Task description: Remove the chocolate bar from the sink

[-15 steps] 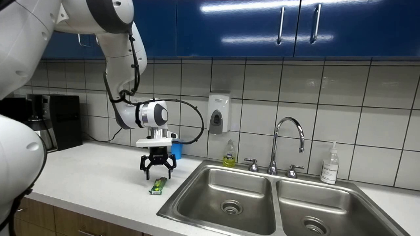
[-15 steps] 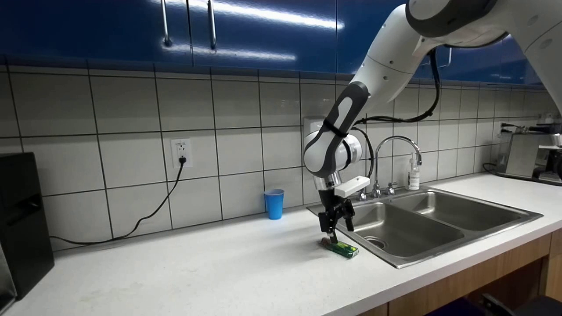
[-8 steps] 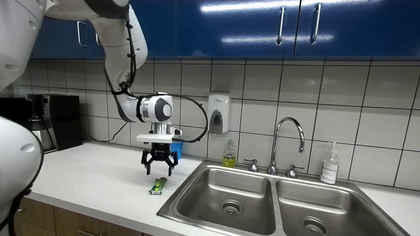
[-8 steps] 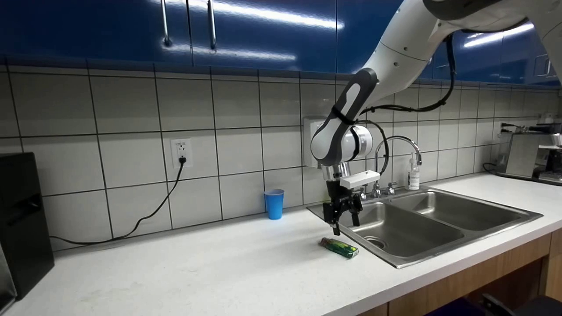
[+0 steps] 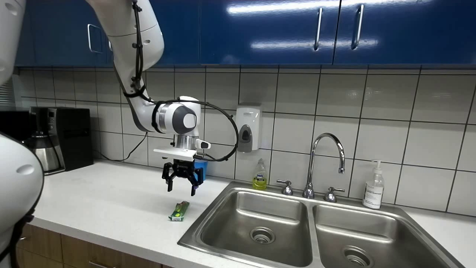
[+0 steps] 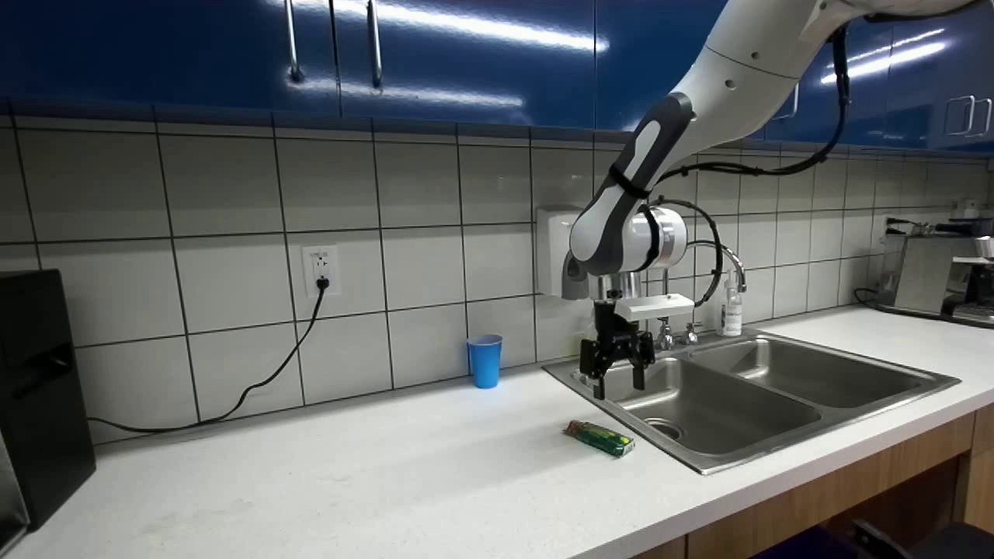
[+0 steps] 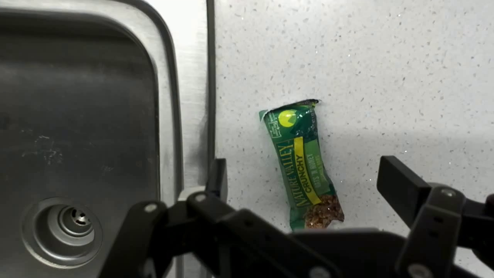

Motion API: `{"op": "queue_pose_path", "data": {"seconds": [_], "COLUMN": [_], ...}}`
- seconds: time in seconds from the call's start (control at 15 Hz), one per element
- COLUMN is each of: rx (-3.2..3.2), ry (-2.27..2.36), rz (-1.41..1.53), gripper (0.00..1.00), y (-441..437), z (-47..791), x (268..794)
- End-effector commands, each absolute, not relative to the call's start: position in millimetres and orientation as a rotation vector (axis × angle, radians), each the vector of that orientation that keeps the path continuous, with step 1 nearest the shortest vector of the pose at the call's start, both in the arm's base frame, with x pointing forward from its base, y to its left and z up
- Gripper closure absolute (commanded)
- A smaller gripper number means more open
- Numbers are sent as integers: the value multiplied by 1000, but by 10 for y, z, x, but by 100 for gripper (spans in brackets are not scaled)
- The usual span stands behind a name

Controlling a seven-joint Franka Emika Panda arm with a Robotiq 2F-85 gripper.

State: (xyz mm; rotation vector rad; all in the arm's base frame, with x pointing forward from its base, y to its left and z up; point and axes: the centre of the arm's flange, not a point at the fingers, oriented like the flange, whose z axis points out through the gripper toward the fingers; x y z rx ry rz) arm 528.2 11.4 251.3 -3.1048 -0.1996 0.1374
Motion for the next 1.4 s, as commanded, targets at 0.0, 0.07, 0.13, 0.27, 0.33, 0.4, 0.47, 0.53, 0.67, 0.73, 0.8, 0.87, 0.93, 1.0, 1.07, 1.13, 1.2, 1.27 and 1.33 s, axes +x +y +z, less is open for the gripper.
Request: {"op": "queue_pose_path", "data": {"seconds": [0.0, 0.07, 0.13, 0.27, 0.33, 0.4, 0.47, 0.53, 0.67, 0.73, 0.8, 0.87, 0.93, 1.0, 1.07, 1.13, 1.2, 1.27, 1.33], "rx": [-3104, -3104, -3105, -3102, -3097, -3094, -3092, -3088, -3081, -3080, -3080, -3080, -3080, -3080, -3080, -3079, -3080, -3081, -3081], "ry": [-155, -154, -152, -147, -150, -154, -155, -159, -169, -172, -171, -170, -172, -172, -169, -169, -169, -169, -170], "rz": [109, 112, 102, 100, 98, 101, 104, 112, 117, 116, 118, 115, 113, 112, 109, 107, 105, 103, 103], "gripper": [0, 0, 0, 0, 0, 0, 0, 0, 0, 0, 0, 0, 0, 0, 0, 0, 0, 0, 0], "y": [29, 11, -12, -45, -57, -63, -66, -62, -57, -58, -61, -64, -67, -70, -77, -81, -88, -96, -102], "z": [2728, 2756, 2786, 2852, 2897, 2924, 2944, 2968, 2996, 3015, 3024, 3031, 3041, 3050, 3059, 3069, 3077, 3081, 3088], "x": [4964, 4910, 4853, 4760, 4698, 4639, 4587, 4536, 4422, 4367, 4331, 4297, 4264, 4233, 4207, 4178, 4151, 4127, 4107]}}
